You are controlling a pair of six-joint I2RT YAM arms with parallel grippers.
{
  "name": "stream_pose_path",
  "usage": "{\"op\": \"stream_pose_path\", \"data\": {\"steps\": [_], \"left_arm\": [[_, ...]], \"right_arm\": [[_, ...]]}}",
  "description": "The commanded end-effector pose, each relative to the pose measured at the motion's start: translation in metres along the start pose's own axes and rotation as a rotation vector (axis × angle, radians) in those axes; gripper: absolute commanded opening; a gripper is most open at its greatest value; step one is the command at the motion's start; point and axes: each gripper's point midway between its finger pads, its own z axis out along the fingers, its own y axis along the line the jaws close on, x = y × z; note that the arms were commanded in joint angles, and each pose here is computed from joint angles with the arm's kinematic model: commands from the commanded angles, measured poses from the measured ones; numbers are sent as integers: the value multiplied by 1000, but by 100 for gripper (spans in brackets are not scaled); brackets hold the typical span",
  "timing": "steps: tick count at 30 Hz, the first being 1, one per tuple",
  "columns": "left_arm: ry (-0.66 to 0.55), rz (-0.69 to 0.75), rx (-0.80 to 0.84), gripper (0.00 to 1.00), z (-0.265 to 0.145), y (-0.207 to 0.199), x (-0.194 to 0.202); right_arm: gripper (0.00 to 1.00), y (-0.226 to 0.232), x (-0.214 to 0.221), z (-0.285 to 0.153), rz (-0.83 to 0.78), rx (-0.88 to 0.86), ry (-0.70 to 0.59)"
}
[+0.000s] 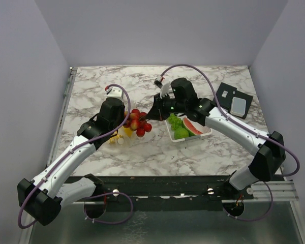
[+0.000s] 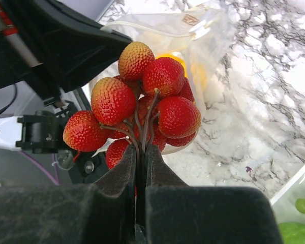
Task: Place the food in the zip-top bag and seal the zipper
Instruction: Place the fake fruit in the zipper food storage bag.
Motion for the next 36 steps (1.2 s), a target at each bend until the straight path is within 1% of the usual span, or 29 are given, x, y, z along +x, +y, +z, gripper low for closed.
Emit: {"op": "stream_pose_path", "data": {"steps": [1,13,21,28,31,36], "left_arm": [[-3,-2,19,0,0,-2,1],[8,1,31,0,2,-5,3],[7,0,30,0,2,-5,3],[13,2,31,0,3,-5,4],[13,1,31,0,3,-5,4],[10,1,31,0,2,-5,3]], "right_arm": [[1,-7,-10,7,5,54,-22],[0,-6,-12,32,38,93,-5],[1,-18,-6,50,69,190,19],[1,-16,2,69,87,229,21],[1,-13,4,78,113,227,11],[1,-9,11,86,108,226,26]]}}
